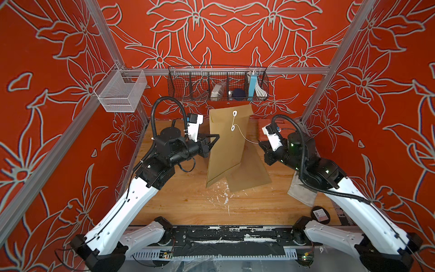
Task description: Open the file bag
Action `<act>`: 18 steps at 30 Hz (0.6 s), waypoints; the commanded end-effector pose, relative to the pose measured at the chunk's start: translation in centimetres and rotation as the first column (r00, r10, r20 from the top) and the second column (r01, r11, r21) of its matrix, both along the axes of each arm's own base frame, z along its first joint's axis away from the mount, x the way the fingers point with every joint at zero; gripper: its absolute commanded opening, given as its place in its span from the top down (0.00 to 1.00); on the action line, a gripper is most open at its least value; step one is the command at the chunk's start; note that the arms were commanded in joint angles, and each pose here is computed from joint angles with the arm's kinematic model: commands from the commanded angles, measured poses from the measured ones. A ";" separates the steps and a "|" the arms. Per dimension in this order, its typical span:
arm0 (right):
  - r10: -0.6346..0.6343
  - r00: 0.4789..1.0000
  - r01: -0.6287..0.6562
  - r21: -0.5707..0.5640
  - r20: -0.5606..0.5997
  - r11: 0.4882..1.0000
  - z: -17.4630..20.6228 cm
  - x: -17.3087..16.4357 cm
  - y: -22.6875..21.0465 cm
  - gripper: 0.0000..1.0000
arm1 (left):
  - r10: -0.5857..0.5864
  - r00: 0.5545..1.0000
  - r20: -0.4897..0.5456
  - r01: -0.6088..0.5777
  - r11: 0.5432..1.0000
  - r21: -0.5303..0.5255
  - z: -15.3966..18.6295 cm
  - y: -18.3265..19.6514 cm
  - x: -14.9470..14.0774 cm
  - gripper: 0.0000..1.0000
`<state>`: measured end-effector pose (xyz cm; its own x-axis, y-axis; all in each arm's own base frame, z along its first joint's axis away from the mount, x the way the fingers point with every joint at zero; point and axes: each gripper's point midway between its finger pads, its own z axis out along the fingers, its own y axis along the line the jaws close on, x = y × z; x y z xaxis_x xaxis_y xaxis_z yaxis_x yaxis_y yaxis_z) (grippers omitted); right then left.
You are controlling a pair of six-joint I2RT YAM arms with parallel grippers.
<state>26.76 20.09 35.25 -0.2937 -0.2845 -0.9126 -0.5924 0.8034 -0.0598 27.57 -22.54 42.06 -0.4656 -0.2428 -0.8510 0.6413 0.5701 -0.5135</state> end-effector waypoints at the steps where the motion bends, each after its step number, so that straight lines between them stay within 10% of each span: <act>1: -0.011 1.000 0.011 0.021 0.013 1.000 1.3 -0.1 -0.1 1.00 | -0.121 0.991 0.058 0.127 0.986 -0.106 3.7 -0.6 -1.5 1.00; 18: 0.033 0.999 -0.035 -0.044 -0.033 0.998 -1.7 -0.6 0.2 1.00 | -0.112 0.992 0.063 0.122 0.971 -0.205 5.8 1.8 0.2 1.00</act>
